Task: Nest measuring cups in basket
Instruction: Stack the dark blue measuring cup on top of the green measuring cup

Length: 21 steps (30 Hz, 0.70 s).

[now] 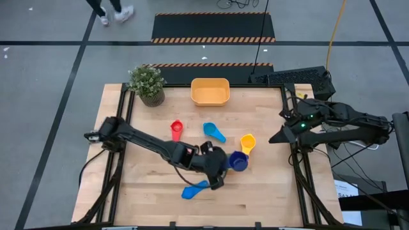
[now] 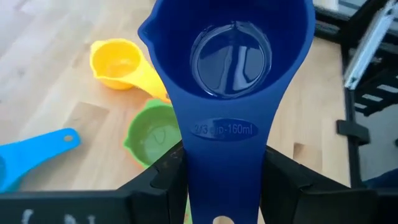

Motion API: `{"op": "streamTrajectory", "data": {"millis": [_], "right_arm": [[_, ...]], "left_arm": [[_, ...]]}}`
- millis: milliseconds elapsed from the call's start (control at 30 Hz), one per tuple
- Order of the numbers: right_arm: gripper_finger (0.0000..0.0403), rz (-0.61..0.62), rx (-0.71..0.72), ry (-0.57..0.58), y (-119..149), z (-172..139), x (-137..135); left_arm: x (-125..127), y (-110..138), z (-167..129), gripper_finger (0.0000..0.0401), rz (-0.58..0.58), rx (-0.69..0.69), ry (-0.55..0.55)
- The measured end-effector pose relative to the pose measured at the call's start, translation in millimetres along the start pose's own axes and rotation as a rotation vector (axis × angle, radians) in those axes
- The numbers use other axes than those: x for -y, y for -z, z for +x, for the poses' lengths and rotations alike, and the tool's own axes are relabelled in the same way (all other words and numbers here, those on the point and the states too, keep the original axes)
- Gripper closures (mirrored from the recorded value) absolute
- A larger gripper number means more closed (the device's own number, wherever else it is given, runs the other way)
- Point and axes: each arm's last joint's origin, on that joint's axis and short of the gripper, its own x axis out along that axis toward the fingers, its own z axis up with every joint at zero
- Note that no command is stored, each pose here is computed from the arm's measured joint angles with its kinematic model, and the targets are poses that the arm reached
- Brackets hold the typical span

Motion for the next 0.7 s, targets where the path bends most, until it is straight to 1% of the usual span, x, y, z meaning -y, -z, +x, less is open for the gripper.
{"op": "streamTrajectory", "data": {"millis": [133,233,367,433,533,700], "right_arm": [[0.0222,-0.031,-0.013,0.022,6,-6,5],[0.0222,-0.057,-0.02,0.034,8,-8,7],[0.0222,-0.081,-0.022,0.043,10,-9,9],[0.0222,-0.089,-0.017,0.043,9,-9,8],[0.0222,-0.101,-0.001,0.052,9,-9,8],[0.0222,-0.125,-0.001,0.053,9,-9,9]], "left_arm": [[5,5,18,0.0249,-0.048,-0.034,-0.019],[4,9,24,0.0252,-0.106,-0.062,-0.039],[-5,13,24,0.0258,-0.23,-0.105,-0.127],[-10,15,24,0.0256,-0.27,-0.12,-0.172],[-14,15,24,0.0248,-0.3,-0.131,-0.197],[-10,21,36,0.0252,-0.335,-0.135,-0.188]]}}
